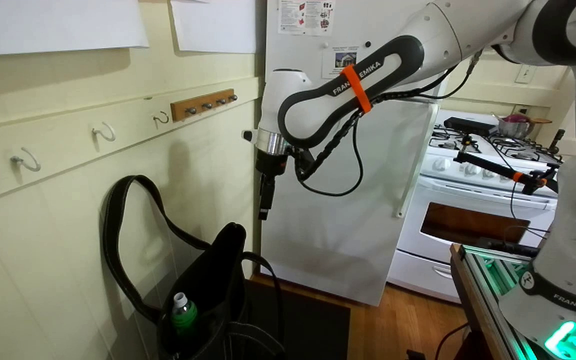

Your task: Remove the green bottle from the bag

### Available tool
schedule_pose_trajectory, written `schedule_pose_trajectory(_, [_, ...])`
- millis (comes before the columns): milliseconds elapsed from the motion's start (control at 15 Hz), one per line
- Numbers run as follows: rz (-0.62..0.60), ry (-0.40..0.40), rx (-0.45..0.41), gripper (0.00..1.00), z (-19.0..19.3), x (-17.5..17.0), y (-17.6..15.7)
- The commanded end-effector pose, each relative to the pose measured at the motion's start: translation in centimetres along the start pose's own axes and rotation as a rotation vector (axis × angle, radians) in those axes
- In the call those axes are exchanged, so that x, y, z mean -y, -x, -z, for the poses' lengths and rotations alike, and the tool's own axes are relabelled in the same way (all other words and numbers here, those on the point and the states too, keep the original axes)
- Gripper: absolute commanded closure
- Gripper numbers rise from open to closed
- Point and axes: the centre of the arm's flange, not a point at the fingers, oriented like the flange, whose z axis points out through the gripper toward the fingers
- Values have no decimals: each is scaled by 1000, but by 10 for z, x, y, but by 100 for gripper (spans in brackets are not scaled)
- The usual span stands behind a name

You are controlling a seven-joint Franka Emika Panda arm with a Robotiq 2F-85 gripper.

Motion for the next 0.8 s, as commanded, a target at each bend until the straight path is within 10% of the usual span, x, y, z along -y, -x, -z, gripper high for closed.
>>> schedule_pose_trajectory(0, [12,-7,25,0,-38,16,-33])
schedule_pose_trajectory(733, [-2,11,-64,0,-128,71,-98])
